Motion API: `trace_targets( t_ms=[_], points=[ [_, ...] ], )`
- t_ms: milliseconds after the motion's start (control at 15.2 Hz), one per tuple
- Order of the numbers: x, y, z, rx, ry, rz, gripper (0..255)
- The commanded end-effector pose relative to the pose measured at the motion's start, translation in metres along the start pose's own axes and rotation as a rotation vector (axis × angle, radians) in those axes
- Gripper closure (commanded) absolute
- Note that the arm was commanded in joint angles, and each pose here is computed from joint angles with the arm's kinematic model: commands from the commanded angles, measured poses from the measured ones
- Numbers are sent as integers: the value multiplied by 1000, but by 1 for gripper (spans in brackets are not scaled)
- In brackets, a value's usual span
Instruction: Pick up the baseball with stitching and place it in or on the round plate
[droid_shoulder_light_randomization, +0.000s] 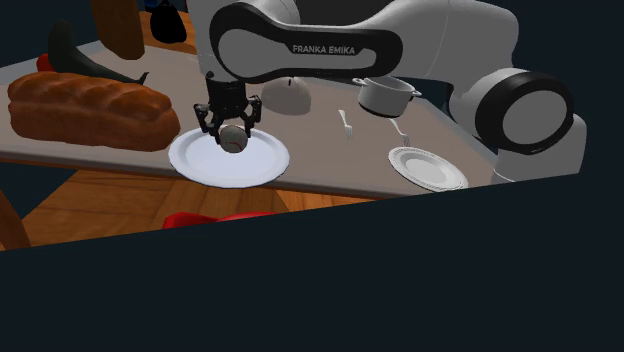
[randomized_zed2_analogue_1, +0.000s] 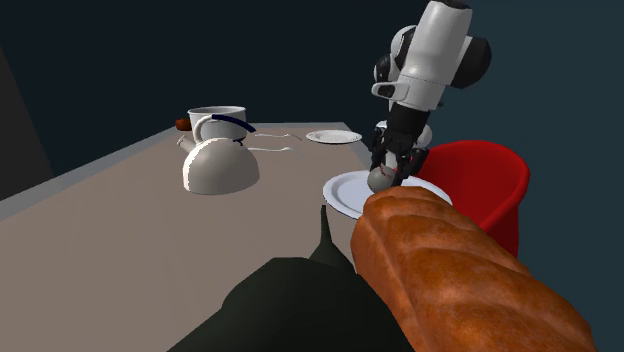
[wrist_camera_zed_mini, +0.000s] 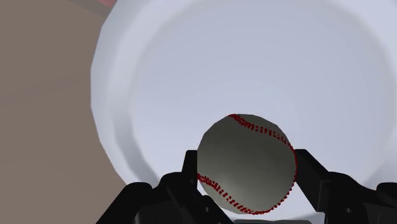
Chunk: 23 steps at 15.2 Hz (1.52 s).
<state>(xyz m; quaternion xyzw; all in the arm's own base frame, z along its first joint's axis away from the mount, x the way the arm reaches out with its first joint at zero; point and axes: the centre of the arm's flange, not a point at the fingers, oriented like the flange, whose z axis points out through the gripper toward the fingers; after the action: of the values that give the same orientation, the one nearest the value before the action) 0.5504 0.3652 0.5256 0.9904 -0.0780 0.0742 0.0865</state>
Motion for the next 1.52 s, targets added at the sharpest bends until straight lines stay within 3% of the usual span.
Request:
trace_targets(
  t_ms=[0,264,330,660,924,1452],
  points=[
    [0,0,0,0,0,0,255],
    [0,0,0,0,0,0,255],
    [0,0,0,0,0,0,0],
    [0,0,0,0,0,0,0],
    [0,0,-50,0,0,0,0],
    [0,0,-50,0,0,0,0]
  ],
)
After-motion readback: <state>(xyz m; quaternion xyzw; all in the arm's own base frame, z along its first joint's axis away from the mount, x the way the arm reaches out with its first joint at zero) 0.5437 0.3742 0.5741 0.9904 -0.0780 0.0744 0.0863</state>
